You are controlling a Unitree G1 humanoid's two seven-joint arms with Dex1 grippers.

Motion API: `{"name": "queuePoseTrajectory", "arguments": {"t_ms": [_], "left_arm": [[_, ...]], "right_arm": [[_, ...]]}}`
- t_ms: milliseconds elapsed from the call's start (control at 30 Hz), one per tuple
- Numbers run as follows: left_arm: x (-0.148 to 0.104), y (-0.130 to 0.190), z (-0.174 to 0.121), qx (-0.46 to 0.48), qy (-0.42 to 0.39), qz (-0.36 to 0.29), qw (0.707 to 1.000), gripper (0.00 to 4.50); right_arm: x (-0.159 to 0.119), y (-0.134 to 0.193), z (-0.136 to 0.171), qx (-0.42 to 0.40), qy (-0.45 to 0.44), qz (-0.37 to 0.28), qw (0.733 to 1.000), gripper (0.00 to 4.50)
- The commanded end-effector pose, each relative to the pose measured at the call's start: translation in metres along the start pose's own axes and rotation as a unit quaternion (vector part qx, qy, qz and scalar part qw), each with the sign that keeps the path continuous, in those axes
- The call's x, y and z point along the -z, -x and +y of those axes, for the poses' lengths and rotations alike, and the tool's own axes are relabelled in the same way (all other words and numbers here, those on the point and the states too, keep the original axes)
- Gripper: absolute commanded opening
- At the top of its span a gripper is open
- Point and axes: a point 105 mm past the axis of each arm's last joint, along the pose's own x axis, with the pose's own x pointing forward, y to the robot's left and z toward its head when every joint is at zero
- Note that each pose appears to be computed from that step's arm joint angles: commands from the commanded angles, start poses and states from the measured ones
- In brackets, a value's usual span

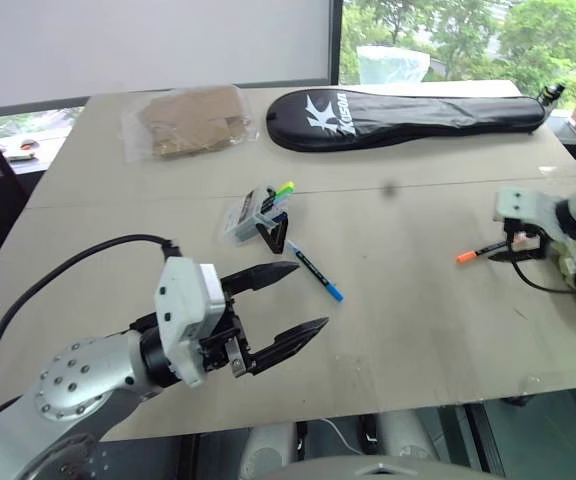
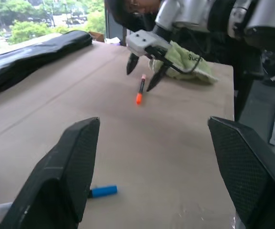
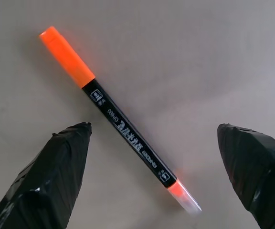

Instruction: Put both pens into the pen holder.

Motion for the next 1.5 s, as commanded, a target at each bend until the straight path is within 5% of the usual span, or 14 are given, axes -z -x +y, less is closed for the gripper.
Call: {"name": "queuePoseTrajectory", "arguments": {"t_ms": [33,267,400,700,933,1100,1167,1300,1500], "left_arm": [[-0.007,-0.001,-0.006,0.001,-0.025,-0.020,1.000,3.74],[-0.005,-0.005,-0.007,-0.015,-0.024,-0.033,0.999,3.74],[-0.004,-0.006,-0.007,-0.024,-0.024,-0.036,0.999,3.74],[-0.005,-0.006,-0.002,-0.051,-0.020,-0.037,0.998,3.74],[-0.009,-0.018,0.025,-0.100,0.127,-0.059,0.985,3.74],[-0.016,-0.050,0.056,-0.070,0.268,-0.076,0.958,3.74],[-0.006,-0.062,0.073,-0.065,0.286,-0.058,0.954,3.74],[0.019,-0.061,0.090,-0.072,0.315,-0.045,0.945,3.74],[0.033,-0.049,0.078,-0.031,0.319,-0.043,0.946,3.74]], "right_arm": [[0.005,0.001,-0.001,-0.033,-0.006,0.033,0.999,4.23],[0.016,-0.010,0.009,-0.078,-0.008,0.096,0.992,1.54],[0.009,-0.009,0.002,-0.051,-0.033,0.052,0.997,0.04],[-0.052,0.017,-0.018,-0.023,-0.156,-0.202,0.966,0.04],[-0.120,0.044,0.036,-0.055,-0.215,-0.402,0.888,0.04],[-0.176,0.062,0.084,-0.115,-0.277,-0.518,0.801,0.04],[-0.186,0.065,0.095,-0.129,-0.292,-0.535,0.782,0.04],[-0.197,0.062,0.126,-0.142,-0.264,-0.518,0.801,0.04],[-0.212,0.060,0.143,-0.155,-0.236,-0.512,0.811,0.04]]}}
